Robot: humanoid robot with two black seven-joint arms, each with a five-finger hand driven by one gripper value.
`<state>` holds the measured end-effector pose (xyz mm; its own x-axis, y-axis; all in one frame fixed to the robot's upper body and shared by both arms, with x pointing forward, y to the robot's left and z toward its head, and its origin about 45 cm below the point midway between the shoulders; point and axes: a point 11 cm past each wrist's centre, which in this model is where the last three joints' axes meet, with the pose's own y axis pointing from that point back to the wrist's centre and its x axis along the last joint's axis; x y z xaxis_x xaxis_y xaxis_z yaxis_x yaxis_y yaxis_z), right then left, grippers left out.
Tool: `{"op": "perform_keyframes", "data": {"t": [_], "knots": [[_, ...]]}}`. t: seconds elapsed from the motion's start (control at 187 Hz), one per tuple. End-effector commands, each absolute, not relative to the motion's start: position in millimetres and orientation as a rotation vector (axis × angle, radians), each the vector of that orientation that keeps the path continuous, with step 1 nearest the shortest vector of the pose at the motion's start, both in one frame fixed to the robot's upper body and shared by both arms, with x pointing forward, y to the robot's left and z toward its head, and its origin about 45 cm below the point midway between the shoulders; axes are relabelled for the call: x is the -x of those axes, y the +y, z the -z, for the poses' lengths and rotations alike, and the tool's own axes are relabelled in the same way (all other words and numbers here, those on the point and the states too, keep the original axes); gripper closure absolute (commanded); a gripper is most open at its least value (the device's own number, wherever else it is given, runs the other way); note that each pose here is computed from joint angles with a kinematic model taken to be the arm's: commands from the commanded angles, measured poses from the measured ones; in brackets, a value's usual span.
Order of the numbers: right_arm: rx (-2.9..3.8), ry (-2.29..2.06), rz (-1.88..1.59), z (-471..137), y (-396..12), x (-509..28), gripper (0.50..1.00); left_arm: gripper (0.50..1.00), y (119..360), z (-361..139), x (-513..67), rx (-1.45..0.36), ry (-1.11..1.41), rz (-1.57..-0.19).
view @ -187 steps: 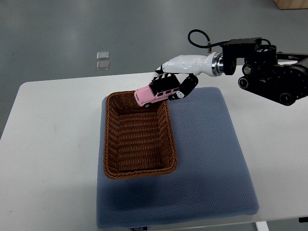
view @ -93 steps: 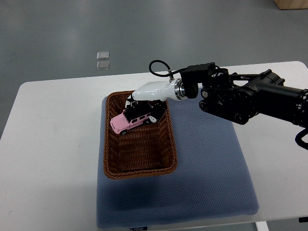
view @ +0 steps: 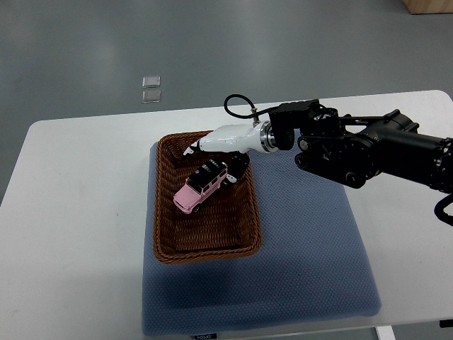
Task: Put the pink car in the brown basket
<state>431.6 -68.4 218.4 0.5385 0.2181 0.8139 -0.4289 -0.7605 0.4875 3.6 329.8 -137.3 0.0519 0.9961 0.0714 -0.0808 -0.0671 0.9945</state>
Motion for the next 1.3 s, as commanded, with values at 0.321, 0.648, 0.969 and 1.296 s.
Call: {"op": "perform_keyframes", "data": {"t": [0.321,0.648,0.969,1.296], "knots": [[-2.237,-0.738,-1.112,-291,-138,-482,0.587,0.5,330,137,-4,-1.226,1.077,-1.255],[-2.352,-1.685,-0.311,-261,-257,-496,0.587,0.5,330,137,-4,-1.226,1.077,-1.255],[-2.222,-2.119,0.239,-205,-313,-477,0.587,0.5,330,137,-4,-1.226,1.077,-1.255],[-2.222,-2.112,0.492,-177,-325,-460,0.572,0.5,330,137,-4,-1.226,1.077,-1.255]]}}
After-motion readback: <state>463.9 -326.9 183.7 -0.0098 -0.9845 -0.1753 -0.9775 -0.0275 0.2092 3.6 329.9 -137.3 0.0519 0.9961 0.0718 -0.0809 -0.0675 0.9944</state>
